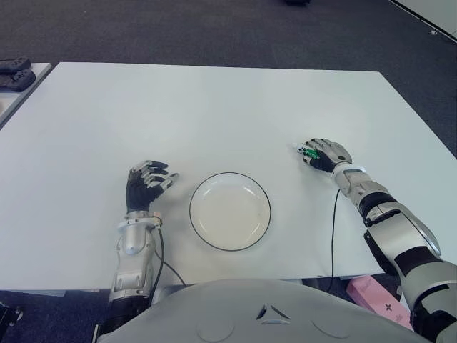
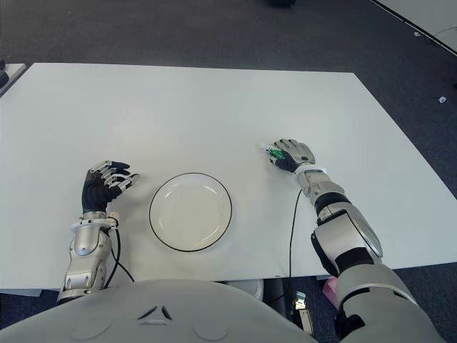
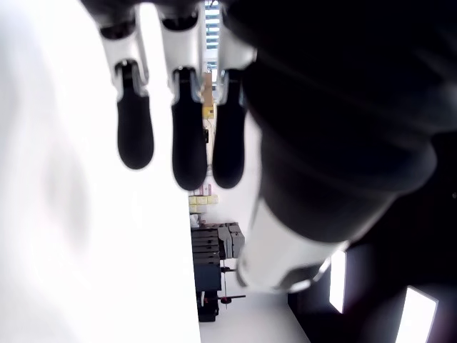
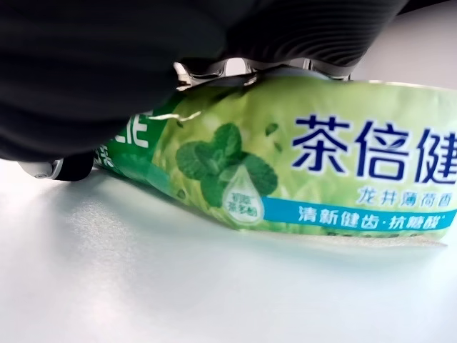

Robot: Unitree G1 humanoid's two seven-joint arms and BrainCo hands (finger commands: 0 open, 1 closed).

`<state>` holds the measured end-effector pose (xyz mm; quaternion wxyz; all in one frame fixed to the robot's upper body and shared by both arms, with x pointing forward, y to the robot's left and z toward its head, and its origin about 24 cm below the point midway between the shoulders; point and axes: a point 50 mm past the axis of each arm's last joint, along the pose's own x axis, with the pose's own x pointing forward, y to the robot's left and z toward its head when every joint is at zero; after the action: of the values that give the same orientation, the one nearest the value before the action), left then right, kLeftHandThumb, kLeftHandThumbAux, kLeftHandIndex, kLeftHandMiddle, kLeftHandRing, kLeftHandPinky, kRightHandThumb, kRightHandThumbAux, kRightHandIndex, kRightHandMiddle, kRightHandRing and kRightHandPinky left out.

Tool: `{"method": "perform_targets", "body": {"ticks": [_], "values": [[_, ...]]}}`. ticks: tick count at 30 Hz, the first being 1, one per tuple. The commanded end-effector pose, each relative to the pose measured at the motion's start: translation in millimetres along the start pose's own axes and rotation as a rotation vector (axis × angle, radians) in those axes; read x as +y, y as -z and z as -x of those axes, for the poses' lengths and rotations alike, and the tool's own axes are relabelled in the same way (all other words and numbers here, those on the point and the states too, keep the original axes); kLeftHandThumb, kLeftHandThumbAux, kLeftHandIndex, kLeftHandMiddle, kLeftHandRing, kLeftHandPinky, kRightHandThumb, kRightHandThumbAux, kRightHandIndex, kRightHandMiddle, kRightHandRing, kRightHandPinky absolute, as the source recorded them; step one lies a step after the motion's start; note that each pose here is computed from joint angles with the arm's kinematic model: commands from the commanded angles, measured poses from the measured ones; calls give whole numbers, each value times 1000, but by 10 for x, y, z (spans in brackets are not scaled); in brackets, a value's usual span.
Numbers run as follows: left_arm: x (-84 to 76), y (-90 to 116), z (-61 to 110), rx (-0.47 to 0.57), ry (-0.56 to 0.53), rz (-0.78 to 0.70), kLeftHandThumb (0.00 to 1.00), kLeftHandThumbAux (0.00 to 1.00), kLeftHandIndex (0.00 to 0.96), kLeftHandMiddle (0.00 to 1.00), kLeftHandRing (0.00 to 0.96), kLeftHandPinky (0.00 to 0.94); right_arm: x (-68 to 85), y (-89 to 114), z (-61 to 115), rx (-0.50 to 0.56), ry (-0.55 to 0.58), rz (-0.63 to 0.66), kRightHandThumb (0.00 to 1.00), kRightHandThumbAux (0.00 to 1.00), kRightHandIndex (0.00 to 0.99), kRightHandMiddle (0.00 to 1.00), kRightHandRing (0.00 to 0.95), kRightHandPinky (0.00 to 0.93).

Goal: Put the toothpaste on the table into the plate.

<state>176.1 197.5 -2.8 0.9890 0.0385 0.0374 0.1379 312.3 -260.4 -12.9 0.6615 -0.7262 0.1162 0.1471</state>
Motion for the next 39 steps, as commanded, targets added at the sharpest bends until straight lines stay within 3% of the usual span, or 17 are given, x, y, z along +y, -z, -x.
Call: {"method": "perform_targets", "body": {"ticks": [1,5,9,11,13,15,16,19,24,31,39], "values": [[24,3,-1,-5,4,-9,98,998,526,472,519,534,362,-117,102,-11,-123,-10,537,162,0,0,0,0],[31,0,2,-12,8,-4,102,998,526,472,520,534,394,-142,120,-15,-116,-60,528,190,0,0,0,0],[34,-2,3,-14,9,0,121,998,525,468,520,534,400,-150,124,2,-92,-125,536,305,0,9,0,9],[37,-2,2,-13,9,1,126,998,525,467,520,535,404,-155,123,16,-79,-156,562,348,55,86,72,84],[41,2,1,-11,10,-4,131,998,524,470,521,533,426,-151,134,42,-58,-197,633,405,216,257,237,233],[43,5,1,-11,12,-6,132,998,525,474,523,532,438,-152,144,50,-39,-220,671,430,299,340,319,308],[43,6,1,-11,14,-5,132,998,526,478,524,533,443,-157,151,48,-22,-235,690,527,346,386,387,376],[43,8,0,-10,16,-1,123,998,528,481,523,534,453,-167,166,47,12,-256,794,624,397,456,547,536],[42,10,2,-4,12,-3,96,998,532,489,524,531,472,-176,181,54,42,-252,838,665,404,509,678,664],[39,4,-1,-2,11,-2,71,998,539,497,530,536,473,-191,193,64,104,-237,848,676,396,545,791,807],[34,-7,0,-1,8,14,73,998,527,476,516,516,415,-200,190,44,186,-206,848,682,389,540,855,879]]}}
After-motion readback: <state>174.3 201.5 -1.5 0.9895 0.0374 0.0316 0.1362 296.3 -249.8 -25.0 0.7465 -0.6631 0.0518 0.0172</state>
